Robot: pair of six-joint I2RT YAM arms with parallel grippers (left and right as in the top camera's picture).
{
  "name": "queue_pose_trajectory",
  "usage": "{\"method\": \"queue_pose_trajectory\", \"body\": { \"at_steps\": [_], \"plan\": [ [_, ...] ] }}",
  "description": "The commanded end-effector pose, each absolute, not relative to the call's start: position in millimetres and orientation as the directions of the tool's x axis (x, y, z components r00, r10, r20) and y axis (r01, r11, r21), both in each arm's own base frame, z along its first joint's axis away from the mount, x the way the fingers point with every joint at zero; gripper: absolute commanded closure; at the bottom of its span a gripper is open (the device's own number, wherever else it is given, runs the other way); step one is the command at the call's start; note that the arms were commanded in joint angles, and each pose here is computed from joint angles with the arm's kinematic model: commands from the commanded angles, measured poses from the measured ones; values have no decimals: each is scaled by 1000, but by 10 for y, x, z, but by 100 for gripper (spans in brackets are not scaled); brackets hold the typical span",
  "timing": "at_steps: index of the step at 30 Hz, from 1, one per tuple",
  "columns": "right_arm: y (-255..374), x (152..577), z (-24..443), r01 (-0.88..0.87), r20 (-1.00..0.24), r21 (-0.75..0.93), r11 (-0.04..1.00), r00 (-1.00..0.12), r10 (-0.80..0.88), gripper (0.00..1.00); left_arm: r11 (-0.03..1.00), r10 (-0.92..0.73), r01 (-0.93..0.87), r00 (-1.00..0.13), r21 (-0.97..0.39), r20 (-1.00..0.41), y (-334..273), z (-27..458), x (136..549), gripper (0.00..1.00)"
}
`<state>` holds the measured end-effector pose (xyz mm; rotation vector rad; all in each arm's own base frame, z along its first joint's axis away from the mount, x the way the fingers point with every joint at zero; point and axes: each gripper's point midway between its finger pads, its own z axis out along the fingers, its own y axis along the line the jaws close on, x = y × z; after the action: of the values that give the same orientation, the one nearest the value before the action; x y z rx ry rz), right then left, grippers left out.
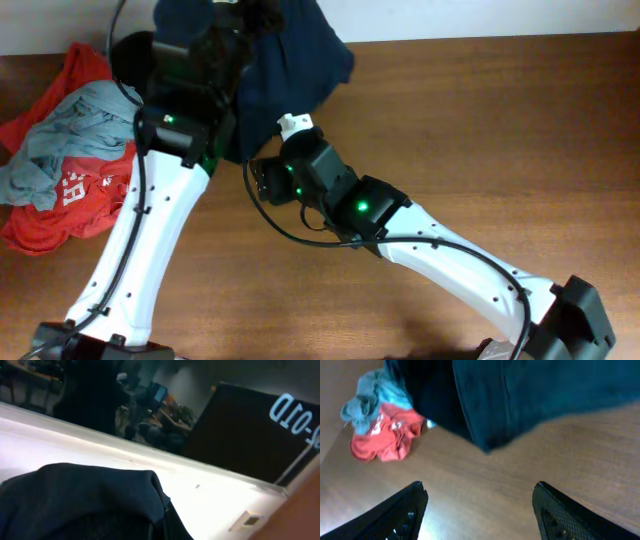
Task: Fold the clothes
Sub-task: 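Grasp the hanging navy garment with the right gripper below the left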
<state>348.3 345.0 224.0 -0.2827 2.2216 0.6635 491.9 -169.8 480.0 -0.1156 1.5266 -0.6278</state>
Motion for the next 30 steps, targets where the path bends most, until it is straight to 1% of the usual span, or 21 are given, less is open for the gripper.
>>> {"method": "queue_pose_trajectory", "body": {
  "at_steps": [1, 7, 15, 17, 18, 19, 20, 21, 22, 23, 25, 30],
  "plan": [
    [3403, 3616, 2102, -339, -757, 338, 878, -653, 40, 30, 814, -470, 363, -48, -453, -882, -1825, 5103, 4703, 99],
    [3341, 3788, 1916, -274, -776, 281, 920, -629, 50, 30, 810, -462, 372, -73, -454, -884, -1885, 5118, 4581, 99],
    [3010, 4061, 1958, -125, -836, 195, 973, -539, 98, 30, 817, -449, 356, -101, -453, -888, -1775, 5195, 4327, 99],
    [2907, 4121, 1958, -100, -841, 179, 979, -533, 99, 33, 817, -449, 357, -100, -453, -888, -1746, 5235, 4259, 99],
    [2867, 4141, 1950, -95, -841, 169, 981, -533, 93, 36, 816, -450, 359, -98, -453, -888, -1732, 5261, 4222, 99],
    [2812, 4164, 1933, -84, -839, 160, 984, -537, 90, 44, 816, -450, 359, -98, -453, -888, -1722, 5276, 4194, 99],
    [2759, 4182, 1917, -71, -836, 153, 986, -541, 91, 60, 816, -450, 359, -98, -453, -888, -1710, 5290, 4166, 99],
    [2705, 4198, 1899, -58, -834, 144, 988, -545, 89, 78, 817, -448, 357, -101, -453, -888, -1698, 5295, 4139, 99],
    [2606, 4228, 1867, -35, -828, 131, 991, -554, 89, 90, 824, -435, 354, -105, -442, -894, -1682, 5288, 4105, 99],
    [2543, 4245, 1849, -22, -823, 123, 992, -560, 90, 95, 834, -417, 351, -105, -426, -903, -1673, 5275, 4089, 99],
    [2422, 4262, 1822, 1, -814, 108, 994, -574, 89, 96, 863, -383, 311, -111, -399, -917, -1605, 5200, 4088, 99],
    [2168, 4195, 1920, 29, -797, 83, 996, -599, 83, 96, 926, -346, 101, -157, -364, -925, -1304, 4859, 4171, 99]
  ]
}}
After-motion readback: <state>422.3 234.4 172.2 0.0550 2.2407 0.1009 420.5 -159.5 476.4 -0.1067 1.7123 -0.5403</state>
